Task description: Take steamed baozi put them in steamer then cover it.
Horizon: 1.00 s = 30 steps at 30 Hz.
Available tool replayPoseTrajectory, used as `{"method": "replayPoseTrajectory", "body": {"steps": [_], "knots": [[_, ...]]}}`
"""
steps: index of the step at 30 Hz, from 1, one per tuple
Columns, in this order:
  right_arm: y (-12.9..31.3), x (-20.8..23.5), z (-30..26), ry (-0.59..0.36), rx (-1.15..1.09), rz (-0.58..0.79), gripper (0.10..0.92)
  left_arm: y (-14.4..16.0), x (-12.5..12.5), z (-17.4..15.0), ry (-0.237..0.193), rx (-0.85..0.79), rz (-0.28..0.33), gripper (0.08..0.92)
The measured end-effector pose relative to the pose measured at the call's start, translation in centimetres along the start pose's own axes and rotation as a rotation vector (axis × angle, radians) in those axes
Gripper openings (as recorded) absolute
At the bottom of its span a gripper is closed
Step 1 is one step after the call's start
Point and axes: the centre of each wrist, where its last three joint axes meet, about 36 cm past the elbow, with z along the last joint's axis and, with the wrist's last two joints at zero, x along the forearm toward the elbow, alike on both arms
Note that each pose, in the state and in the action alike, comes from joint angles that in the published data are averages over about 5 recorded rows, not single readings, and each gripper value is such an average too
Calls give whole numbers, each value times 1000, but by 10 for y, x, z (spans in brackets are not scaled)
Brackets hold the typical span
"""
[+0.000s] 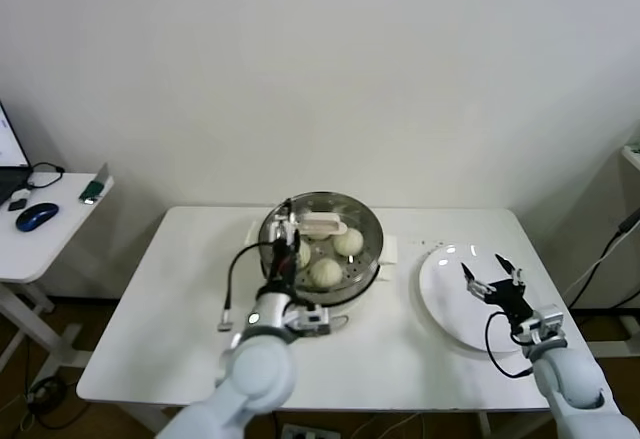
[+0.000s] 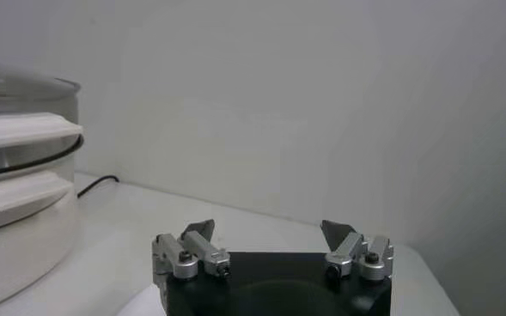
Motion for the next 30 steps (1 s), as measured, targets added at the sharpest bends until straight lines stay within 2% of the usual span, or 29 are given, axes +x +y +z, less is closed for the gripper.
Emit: {"method": "replayPoseTrajectory", "body": {"steps": [5,9,14,16,18,20,23,27,30], "knots": [[2,2,1,-2,2,-6,823,13,11,29,50,92,-31,823],[4,4,0,-13,-2,-9,823,21,18,57,127,216,-37,823],[5,9,2,-19,-15,-9,823,19,30,98,260,400,12,823],[6,11,3,-20,-22,-10,823,15,35,115,296,478,39,823],[7,13,4,-21,-28,-10,823,8,39,133,312,561,62,823],[9,15,5,-21,-34,-11,823,-1,44,149,305,651,79,823],[12,18,6,-23,-40,-11,823,-16,52,168,259,790,80,823],[15,21,6,-30,-45,-14,823,-36,61,188,193,949,47,823],[16,23,6,-35,-46,-17,823,-50,67,199,164,1038,22,823]]}}
